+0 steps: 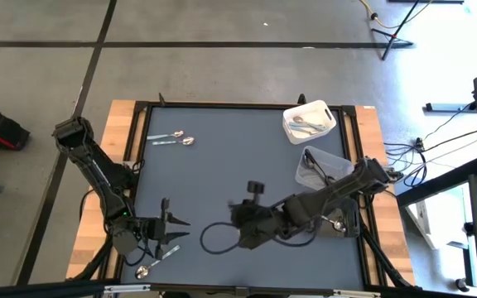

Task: Sort silverware by color (type)
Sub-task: Put the white and blue spoon into the black bin

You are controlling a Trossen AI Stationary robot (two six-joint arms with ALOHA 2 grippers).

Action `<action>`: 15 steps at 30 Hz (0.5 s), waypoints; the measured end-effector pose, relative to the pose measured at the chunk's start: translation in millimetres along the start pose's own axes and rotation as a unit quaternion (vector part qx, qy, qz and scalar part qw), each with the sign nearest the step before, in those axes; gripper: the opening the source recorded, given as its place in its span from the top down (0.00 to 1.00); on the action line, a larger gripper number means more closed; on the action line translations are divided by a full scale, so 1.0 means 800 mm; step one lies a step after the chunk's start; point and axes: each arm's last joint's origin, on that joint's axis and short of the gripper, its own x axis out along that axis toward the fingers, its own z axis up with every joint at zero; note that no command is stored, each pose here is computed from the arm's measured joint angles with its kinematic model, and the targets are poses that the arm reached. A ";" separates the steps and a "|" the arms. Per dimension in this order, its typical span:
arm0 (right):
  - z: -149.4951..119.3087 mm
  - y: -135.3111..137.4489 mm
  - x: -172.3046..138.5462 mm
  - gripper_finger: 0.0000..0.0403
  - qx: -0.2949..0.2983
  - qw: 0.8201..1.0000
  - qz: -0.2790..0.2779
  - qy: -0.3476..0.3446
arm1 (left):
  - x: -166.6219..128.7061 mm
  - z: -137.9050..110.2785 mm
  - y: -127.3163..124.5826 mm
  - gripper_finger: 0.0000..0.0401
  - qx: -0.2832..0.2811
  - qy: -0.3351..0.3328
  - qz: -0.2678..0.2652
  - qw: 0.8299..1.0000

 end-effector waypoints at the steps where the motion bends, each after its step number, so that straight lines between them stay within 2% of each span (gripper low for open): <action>1: 0.000 -0.005 -0.008 0.95 0.010 1.000 -0.003 0.020 | 0.000 0.000 0.000 0.71 0.000 0.000 0.000 1.000; 10: -0.025 -0.013 -0.068 0.95 0.076 0.984 -0.043 0.155 | 0.000 0.000 0.000 0.71 0.000 0.000 0.000 1.000; 13: -0.036 -0.009 -0.079 0.96 0.092 0.978 -0.065 0.177 | 0.000 0.000 0.000 0.71 0.000 0.000 0.000 1.000; 15: -0.039 -0.003 -0.084 0.97 0.097 0.977 -0.047 0.182 | 0.000 0.000 0.000 0.71 0.000 0.000 0.000 1.000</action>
